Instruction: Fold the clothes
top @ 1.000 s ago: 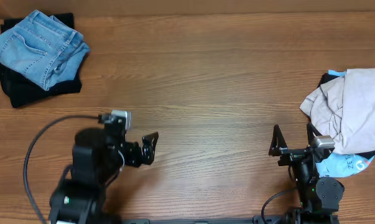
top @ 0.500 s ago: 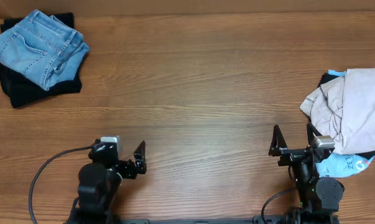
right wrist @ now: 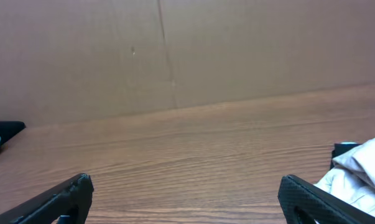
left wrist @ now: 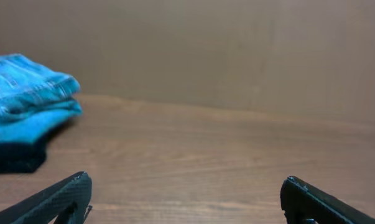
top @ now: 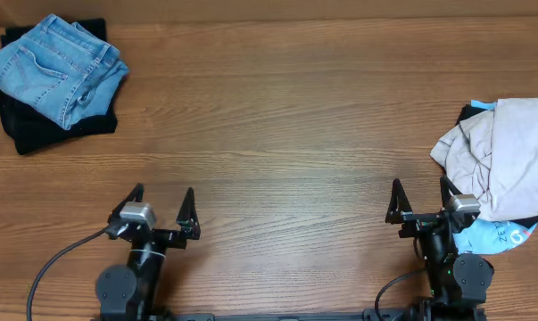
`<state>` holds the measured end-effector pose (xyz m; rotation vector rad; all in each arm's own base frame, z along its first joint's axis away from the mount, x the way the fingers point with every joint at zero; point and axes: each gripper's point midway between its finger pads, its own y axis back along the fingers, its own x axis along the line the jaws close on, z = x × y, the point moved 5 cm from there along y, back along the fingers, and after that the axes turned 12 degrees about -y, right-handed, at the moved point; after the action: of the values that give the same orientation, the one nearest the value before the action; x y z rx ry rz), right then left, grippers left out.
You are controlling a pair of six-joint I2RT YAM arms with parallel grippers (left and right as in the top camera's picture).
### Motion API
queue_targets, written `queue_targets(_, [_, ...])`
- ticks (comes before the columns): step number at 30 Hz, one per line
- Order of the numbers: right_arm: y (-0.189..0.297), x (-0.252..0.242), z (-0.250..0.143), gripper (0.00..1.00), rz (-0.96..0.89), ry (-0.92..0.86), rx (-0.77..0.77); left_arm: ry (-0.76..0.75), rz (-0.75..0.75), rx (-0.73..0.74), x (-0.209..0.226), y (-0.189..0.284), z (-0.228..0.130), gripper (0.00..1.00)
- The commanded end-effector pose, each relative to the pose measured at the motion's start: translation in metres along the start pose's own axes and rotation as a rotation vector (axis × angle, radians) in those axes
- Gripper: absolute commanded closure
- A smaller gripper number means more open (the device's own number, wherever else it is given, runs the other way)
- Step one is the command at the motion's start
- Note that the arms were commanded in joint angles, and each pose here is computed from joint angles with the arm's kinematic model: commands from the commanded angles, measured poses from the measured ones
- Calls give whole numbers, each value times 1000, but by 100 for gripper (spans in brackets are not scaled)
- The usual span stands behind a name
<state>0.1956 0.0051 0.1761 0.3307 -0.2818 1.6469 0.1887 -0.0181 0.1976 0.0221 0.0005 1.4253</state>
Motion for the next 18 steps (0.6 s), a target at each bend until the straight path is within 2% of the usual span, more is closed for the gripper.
queue_targets(1, [0, -2, -1, 0, -6, 2, -8, -41, 25, 6, 5, -2, -10, 0])
queue_targets(8, [0, -2, -1, 0, -6, 2, -8, -73, 49, 7, 10, -6, -27, 0])
queue_targets(12, [0, -2, -1, 0, -6, 2, -8, -79, 50, -27, 11, -6, -20, 0])
queue_targets(15, [0, -2, -1, 0, -6, 2, -8, -67, 56, 46, 12, -6, -35, 0])
queue_targets(18, [0, -2, -1, 0, -6, 2, -8, -65, 95, 50, 20, -5, -35, 0])
